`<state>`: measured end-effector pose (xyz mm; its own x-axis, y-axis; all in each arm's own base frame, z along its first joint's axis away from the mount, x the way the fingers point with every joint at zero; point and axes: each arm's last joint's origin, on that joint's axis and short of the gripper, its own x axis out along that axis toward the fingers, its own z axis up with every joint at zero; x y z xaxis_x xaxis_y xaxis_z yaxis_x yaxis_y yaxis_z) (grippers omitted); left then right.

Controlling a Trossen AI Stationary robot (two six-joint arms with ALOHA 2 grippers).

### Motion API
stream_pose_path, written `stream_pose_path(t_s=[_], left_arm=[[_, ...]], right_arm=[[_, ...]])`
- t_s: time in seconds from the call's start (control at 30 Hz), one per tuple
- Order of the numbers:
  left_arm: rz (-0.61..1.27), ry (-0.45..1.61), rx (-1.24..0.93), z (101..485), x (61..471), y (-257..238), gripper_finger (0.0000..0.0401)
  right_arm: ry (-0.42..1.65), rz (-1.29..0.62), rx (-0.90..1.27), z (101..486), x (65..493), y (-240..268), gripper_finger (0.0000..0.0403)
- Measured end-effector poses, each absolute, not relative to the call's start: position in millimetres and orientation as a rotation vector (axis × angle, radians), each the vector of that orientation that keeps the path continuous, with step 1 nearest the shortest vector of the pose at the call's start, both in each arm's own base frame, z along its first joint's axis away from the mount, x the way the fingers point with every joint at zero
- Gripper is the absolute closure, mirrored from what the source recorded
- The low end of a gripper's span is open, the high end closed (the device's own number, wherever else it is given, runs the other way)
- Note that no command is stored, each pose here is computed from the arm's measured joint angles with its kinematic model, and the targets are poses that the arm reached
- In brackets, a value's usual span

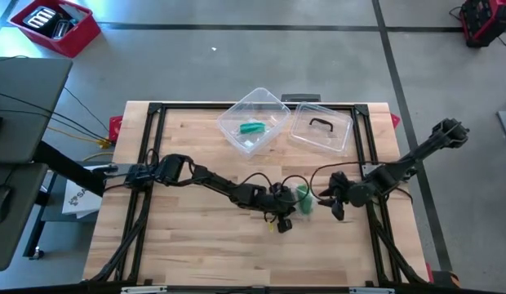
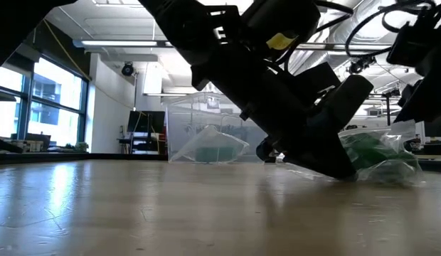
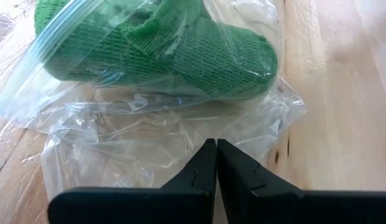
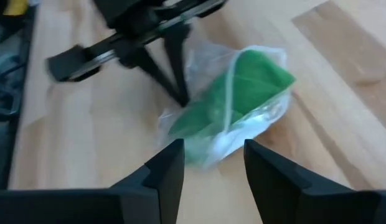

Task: Roll bandage
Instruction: Put the green bandage into the transparent zip bag

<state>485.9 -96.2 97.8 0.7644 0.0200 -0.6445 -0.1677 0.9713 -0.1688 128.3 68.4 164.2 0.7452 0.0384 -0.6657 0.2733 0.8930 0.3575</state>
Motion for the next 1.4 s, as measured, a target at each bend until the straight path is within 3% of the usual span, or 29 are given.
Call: stream_pose_path(t_s=[0.27,0.5,0.77,0.97,1.2,1.4], left_arm=[[0.105,0.689,-0.231,98,486,-97,0.0392],[0.105,0.687,-0.227,98,486,-98,0.0392],[0.104,0.689,-0.207,124,477,-113,0.039],[0.14,0.704,-0.169,159,463,-119,0.0349],[0.295,0.622,0.022,211,440,-130,0.0292],[0.314,0.392,0.173,242,437,-159,0.0293]], right_arm=[[0.767,-0.213,0.412,147,141,75,0.0268],[0.741,-0.288,0.377,139,147,76,0.0387],[0.719,-0.319,0.335,139,147,75,0.0395],[0.72,-0.295,0.242,153,151,81,0.0397],[0.685,-0.197,-0.137,198,152,104,0.0398],[0.593,-0.093,-0.352,226,149,123,0.0398]])
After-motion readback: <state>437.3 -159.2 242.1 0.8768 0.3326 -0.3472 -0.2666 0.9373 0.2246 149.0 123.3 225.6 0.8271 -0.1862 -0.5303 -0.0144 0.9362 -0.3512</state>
